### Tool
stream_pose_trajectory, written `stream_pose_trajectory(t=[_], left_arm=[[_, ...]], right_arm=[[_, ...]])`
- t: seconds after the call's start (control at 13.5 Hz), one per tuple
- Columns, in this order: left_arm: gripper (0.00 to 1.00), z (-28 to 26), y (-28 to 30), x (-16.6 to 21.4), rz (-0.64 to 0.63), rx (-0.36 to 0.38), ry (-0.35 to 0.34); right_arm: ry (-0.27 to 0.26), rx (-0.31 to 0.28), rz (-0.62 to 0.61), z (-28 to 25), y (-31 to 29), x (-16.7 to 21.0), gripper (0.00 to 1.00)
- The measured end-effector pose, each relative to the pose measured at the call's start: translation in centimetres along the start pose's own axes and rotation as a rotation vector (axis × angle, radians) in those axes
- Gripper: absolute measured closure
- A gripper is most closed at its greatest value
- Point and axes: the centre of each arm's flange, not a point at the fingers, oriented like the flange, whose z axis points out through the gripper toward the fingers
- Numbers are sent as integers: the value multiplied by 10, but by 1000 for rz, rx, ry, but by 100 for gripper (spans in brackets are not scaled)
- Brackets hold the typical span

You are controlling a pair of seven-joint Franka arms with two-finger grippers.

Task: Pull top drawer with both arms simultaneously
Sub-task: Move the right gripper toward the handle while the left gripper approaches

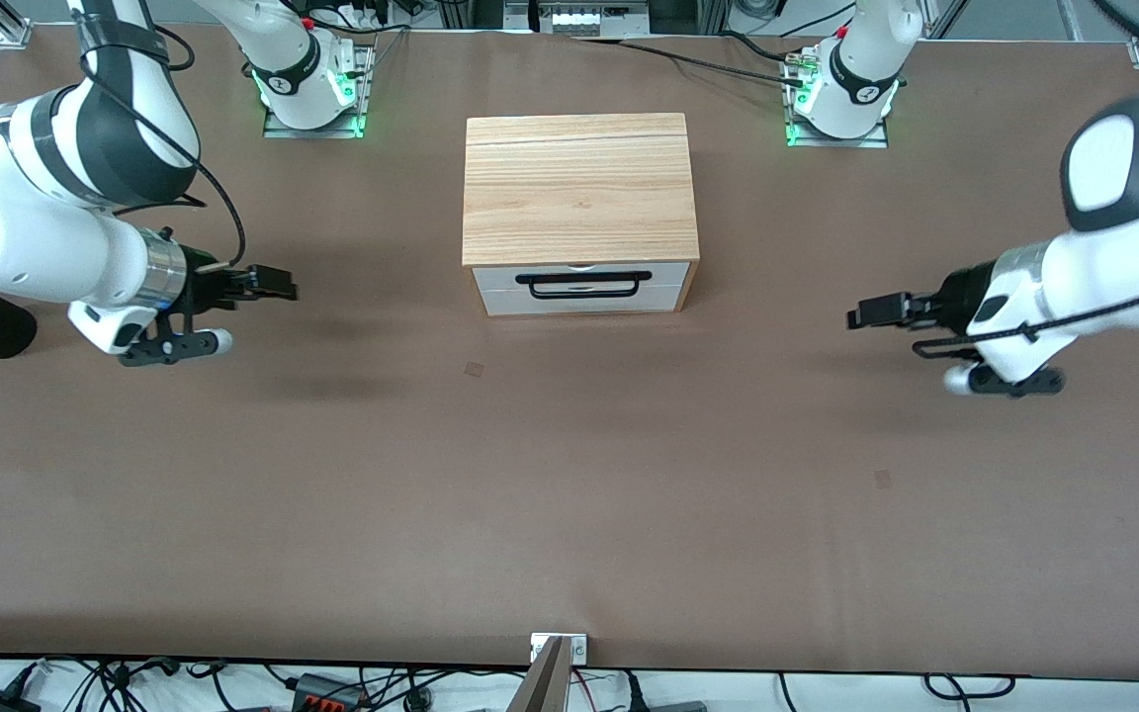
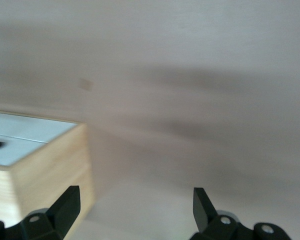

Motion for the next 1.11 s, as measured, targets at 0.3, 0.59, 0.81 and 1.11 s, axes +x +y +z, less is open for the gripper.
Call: stream_pose_trajectory(t=[0.3,0.59,0.81,1.11], left_arm=[[0,56,-3,27,129,-222,-24],[0,114,1,35,267,-463,2],[0,179,-20,37,349,-681,61],[0,275,-40,9,278,-941,153]], right_arm=[[-49,266,-43,41,-35,15,0],[-69,546,-152,93,-61,33,0],[-29,722,-289,141,-62,48,0],[15,1003,-362,219,-65,59,0]])
